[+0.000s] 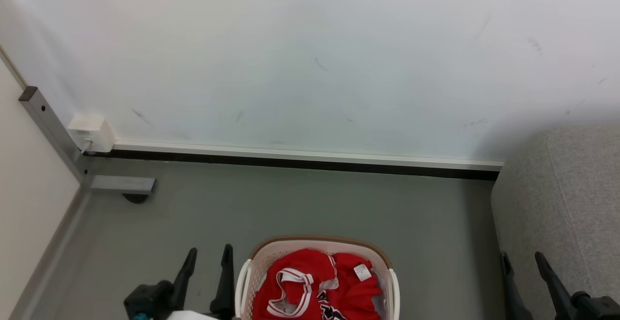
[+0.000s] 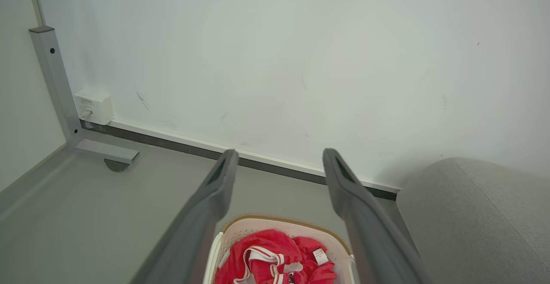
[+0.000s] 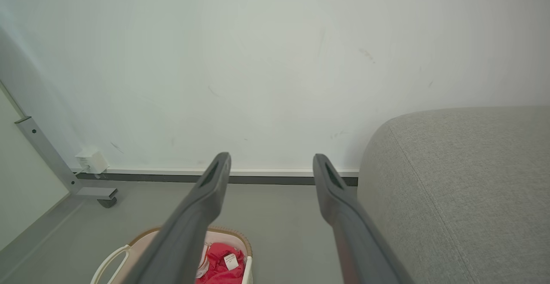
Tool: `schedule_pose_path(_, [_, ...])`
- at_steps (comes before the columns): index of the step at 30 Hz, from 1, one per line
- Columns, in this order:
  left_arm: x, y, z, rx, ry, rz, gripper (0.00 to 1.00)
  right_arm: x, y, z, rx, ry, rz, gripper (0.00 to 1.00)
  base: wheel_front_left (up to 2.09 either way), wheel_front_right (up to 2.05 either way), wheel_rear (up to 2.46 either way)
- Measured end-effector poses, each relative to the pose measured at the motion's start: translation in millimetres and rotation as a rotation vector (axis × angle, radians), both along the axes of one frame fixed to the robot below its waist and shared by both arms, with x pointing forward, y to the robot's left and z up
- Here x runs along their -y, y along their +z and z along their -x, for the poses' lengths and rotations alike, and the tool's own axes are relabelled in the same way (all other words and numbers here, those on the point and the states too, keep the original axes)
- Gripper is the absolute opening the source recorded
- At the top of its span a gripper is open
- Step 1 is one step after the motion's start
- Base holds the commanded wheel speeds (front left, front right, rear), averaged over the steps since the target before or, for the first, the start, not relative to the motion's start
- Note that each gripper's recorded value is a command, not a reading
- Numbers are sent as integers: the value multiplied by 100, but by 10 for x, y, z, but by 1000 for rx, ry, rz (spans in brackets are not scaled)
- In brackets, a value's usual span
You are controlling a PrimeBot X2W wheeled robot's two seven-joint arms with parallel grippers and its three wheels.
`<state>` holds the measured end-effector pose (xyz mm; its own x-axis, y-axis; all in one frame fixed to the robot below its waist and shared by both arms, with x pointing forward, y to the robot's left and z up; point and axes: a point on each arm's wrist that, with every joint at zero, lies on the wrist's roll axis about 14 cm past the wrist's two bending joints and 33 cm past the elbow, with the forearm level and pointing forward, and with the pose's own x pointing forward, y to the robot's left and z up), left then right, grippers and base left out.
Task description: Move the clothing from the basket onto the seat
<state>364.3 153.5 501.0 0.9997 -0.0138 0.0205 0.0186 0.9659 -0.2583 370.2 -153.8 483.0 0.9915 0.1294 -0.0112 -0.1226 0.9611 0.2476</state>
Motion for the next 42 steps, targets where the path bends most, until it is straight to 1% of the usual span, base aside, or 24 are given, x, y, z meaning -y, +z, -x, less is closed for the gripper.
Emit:
schedule_pose_path(7, [-19,-6,36,10,5,-57,100,-34,0,6,12,15,44,100,0,0,0])
schedule_pose_path(14, [-47,-24,67,13,12,-108,100,-135,-47,36,7,44,61,100,0,0,0])
schedule_pose_path(20, [-111,-25,84,20,34,-123,100,-195,-79,68,8,63,87,100,0,0,0])
schedule_pose_path(30, [-124,-46,101,26,33,-175,100,-241,-110,81,14,86,143,100,0,0,0])
schedule_pose_path(42, [-130,-78,111,16,32,-170,100,-215,-111,76,14,77,144,100,0,0,0])
